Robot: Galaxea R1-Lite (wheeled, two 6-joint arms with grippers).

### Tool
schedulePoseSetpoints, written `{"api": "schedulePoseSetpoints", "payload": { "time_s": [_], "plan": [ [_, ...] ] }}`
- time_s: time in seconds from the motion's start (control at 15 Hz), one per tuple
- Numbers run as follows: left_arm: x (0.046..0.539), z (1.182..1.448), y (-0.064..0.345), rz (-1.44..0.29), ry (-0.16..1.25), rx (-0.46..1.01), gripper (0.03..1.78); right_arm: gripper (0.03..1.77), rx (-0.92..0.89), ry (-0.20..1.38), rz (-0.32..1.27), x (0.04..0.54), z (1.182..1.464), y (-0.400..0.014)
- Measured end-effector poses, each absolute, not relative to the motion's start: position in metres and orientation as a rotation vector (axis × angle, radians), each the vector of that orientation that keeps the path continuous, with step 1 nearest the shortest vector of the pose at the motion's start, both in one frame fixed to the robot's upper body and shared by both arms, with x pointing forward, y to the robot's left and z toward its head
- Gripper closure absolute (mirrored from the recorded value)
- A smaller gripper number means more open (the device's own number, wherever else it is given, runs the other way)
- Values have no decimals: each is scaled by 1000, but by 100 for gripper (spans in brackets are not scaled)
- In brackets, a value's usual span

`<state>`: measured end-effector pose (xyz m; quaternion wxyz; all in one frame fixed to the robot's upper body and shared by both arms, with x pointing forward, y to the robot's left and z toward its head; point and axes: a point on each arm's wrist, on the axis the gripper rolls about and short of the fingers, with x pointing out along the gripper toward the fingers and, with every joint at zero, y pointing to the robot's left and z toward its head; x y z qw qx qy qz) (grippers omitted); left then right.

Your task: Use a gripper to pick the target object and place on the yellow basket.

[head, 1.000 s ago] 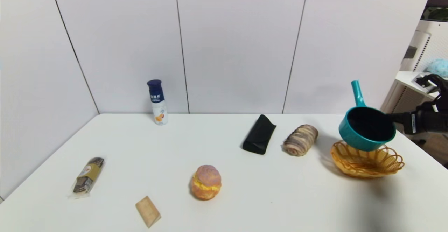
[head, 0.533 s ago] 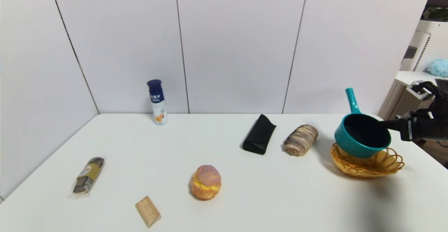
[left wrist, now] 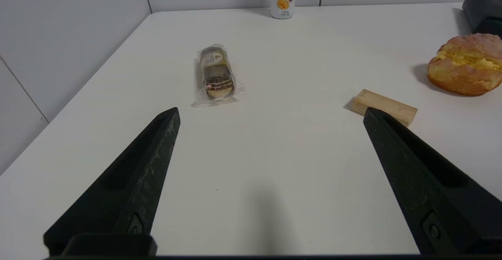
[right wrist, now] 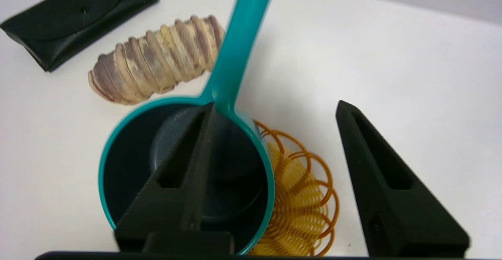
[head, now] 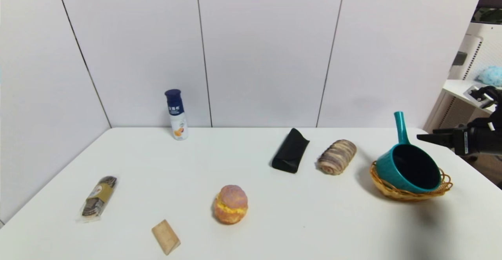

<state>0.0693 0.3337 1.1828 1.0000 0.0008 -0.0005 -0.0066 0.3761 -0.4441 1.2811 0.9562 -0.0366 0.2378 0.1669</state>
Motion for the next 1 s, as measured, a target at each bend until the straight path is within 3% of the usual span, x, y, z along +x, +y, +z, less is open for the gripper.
{"api": "schedulePoseSetpoints", "payload": {
  "time_s": [0.33, 0.6, 0.8, 1.0],
  "plan": [
    [69, 1183, 334, -14, -1, 2, 12, 40, -117, 323, 276, 346, 1338, -441],
    [69, 1183, 334, -14, -1, 2, 12, 28, -145, 170, 305, 292, 1383, -404],
    [69, 1183, 334, -14, -2, 2, 12, 22, -146, 103, 379, 236, 1392, -363],
    [69, 1183, 334, -14, -2, 2, 12, 17, -158, 137, 309, 171, 1370, -338]
  ]
}}
